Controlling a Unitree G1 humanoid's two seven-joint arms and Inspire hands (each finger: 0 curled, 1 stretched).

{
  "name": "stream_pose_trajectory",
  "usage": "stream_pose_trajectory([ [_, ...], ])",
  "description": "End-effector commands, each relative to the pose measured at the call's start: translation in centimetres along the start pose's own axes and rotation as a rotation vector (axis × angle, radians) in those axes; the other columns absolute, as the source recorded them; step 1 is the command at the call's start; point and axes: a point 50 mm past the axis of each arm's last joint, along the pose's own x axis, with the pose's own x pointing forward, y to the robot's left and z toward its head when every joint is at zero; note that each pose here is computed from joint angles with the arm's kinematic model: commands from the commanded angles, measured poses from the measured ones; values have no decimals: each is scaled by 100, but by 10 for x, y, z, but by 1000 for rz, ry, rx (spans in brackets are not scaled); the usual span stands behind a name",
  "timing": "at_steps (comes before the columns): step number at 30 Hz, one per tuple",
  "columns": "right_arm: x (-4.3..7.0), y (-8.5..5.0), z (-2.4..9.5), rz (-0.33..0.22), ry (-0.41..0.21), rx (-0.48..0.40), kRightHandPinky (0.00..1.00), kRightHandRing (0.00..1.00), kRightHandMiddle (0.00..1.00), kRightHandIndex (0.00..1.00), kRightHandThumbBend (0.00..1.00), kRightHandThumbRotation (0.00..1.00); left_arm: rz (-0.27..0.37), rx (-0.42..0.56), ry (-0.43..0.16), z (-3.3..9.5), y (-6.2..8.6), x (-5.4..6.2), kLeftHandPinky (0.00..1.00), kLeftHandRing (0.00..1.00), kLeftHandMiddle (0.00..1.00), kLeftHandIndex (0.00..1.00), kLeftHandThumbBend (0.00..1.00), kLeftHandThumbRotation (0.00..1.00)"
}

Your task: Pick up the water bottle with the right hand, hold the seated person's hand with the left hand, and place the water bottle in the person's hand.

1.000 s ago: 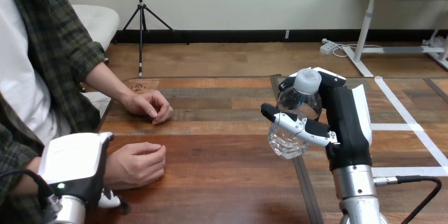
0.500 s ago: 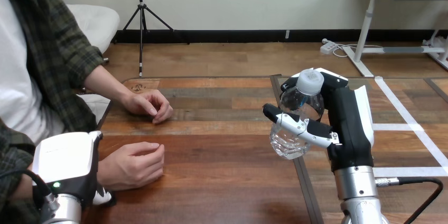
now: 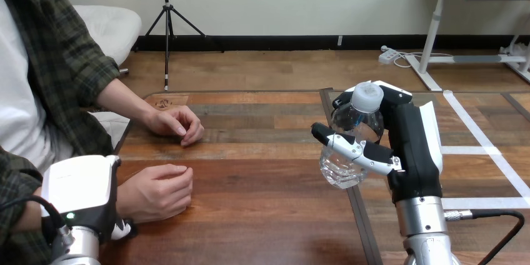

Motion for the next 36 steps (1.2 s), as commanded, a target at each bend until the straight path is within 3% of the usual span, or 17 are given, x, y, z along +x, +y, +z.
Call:
stream_pose_trajectory([
  [1, 25, -3, 21, -10, -138, 6, 36, 39, 41, 41, 68, 0, 8, 44, 13, -2, 6, 11, 80, 80, 82, 80, 88, 0],
  [23, 25, -4, 21, -10, -133, 12, 36, 39, 41, 41, 68, 0, -62, 33, 20, -1, 2, 14, 72, 75, 77, 75, 85, 0],
  [36, 25, -4, 21, -13, -135, 17, 36, 39, 41, 41, 68, 0, -136, 21, 23, 4, 0, 15, 63, 69, 74, 73, 82, 0],
])
